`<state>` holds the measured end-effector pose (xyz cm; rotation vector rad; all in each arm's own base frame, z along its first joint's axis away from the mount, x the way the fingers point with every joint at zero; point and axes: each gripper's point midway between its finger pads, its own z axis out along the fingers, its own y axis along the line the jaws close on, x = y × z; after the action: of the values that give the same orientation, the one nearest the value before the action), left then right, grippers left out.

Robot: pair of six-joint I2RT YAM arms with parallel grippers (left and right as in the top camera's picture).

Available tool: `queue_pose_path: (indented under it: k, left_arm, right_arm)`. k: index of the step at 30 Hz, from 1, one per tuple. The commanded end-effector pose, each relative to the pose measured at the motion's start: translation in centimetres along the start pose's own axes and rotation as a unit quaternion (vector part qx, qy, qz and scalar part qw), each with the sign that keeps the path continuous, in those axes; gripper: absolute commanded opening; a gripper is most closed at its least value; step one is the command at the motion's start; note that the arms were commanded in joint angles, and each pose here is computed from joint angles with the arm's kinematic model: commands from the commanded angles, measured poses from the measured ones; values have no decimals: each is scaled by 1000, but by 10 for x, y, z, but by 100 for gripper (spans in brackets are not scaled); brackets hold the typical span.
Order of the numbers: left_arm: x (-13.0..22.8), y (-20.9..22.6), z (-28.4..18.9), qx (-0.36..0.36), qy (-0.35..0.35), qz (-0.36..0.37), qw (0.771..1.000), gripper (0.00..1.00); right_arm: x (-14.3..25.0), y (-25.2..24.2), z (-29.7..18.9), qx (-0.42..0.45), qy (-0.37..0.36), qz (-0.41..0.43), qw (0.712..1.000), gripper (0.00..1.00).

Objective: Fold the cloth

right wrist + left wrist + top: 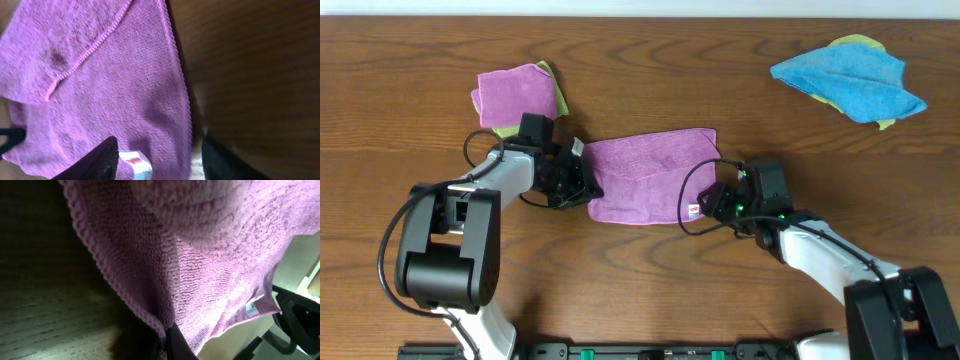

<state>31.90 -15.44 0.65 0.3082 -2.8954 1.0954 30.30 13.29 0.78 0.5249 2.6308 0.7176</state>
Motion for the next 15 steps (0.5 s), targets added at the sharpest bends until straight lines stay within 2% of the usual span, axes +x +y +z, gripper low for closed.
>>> queue_pose_path:
  k: [1, 6, 9, 10, 11, 15]
  left_arm:
    - [5, -4, -2, 12, 7, 10, 1000, 6]
    - [7, -8, -3, 23, 10, 11, 1000, 6]
    - [6, -11, -5, 25, 6, 16, 1000, 6]
    - [6, -12, -6, 25, 4, 19, 1000, 6]
    - [6, -13, -8, 26, 2, 22, 999, 6]
    - [6, -20, -20, 25, -8, 36, 999, 6]
  right_arm:
    - [11, -15, 10, 20, 19, 29, 999, 48]
    - [11, -15, 18, 16, 21, 34, 999, 30]
    - [12, -16, 22, 15, 23, 34, 999, 16]
    - [12, -17, 22, 16, 23, 34, 999, 6]
    - [12, -17, 22, 16, 24, 34, 999, 2]
    - [3, -4, 17, -6, 12, 22, 1000, 1]
